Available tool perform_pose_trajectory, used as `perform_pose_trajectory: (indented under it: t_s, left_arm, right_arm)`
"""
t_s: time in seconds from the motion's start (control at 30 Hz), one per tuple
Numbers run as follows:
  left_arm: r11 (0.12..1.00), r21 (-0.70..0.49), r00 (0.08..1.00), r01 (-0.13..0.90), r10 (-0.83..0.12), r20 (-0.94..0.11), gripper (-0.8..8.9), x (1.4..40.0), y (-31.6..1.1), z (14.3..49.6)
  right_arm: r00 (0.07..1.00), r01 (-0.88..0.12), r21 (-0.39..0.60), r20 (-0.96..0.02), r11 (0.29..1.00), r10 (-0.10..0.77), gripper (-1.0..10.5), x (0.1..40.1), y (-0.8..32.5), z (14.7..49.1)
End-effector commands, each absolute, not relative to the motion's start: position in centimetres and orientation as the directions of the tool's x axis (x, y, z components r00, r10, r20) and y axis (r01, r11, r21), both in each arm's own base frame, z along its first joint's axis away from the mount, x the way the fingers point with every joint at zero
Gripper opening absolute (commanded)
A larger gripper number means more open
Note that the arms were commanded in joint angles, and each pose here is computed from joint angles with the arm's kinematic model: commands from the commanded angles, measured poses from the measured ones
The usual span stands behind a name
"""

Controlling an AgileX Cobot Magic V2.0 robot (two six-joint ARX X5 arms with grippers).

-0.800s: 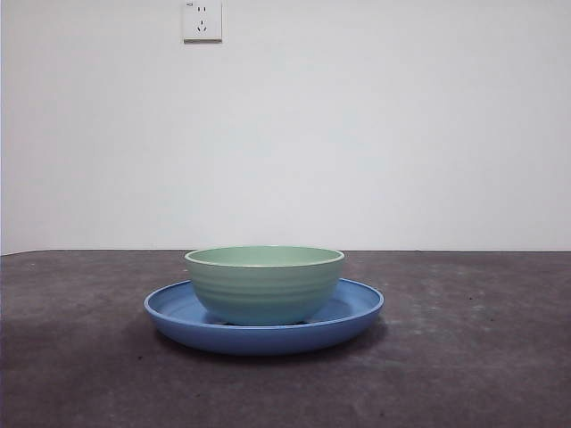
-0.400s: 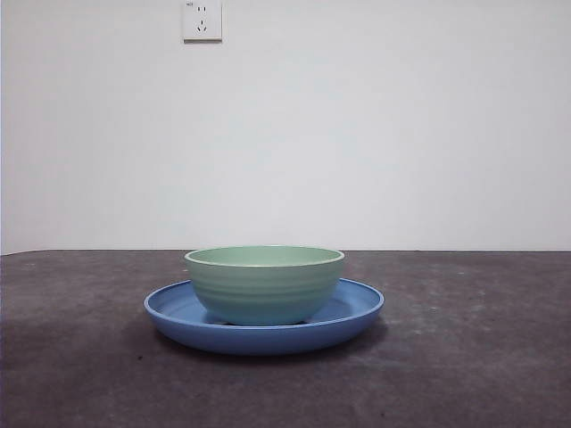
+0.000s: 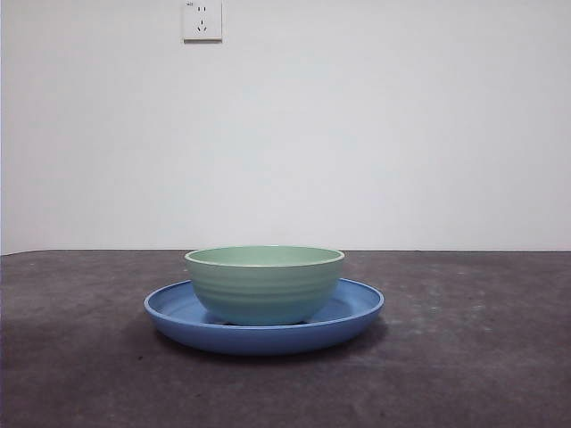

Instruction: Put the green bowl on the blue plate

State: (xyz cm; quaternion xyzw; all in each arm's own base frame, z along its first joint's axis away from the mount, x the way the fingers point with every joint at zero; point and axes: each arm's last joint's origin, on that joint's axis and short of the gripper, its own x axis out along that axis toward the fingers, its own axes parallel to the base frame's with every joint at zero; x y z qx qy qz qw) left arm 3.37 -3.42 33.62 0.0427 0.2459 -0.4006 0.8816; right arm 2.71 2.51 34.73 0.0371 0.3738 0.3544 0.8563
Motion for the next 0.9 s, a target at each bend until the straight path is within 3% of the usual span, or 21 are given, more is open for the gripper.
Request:
perform_pose_trajectory:
  t_s: [0.03,0.3,0.33,0.37,0.4,0.9]
  left_arm:
    - [0.670,-0.116,0.563,0.733,-0.693,-0.450,5.49,3.31,-3.41,34.02]
    - [0.670,-0.116,0.563,0.733,-0.693,-0.451,5.26,3.31,-3.41,34.02]
    - [0.672,-0.122,0.560,0.731,-0.692,-0.455,3.61,3.29,-3.39,33.98]
    - [0.672,-0.131,0.557,0.729,-0.693,-0.459,0.89,3.26,-3.38,33.93]
    - [0.675,-0.141,0.556,0.724,-0.692,-0.461,0.32,3.25,-3.37,33.91]
    - [0.677,-0.144,0.559,0.721,-0.692,-0.456,0.07,3.27,-3.38,33.96]
  right_arm:
    - [0.478,-0.596,0.316,-0.600,0.738,0.642,4.9,2.69,2.52,35.14]
    - [0.480,-0.598,0.315,-0.596,0.737,0.644,4.7,2.71,2.54,35.18]
    - [0.480,-0.599,0.315,-0.596,0.737,0.644,3.2,2.71,2.54,35.18]
    - [0.480,-0.600,0.313,-0.596,0.736,0.644,1.0,2.71,2.53,35.17]
    - [0.481,-0.607,0.305,-0.594,0.734,0.645,0.0,2.72,2.54,35.19]
    - [0.508,-0.621,0.294,-0.555,0.726,0.659,0.0,2.99,2.68,35.60]
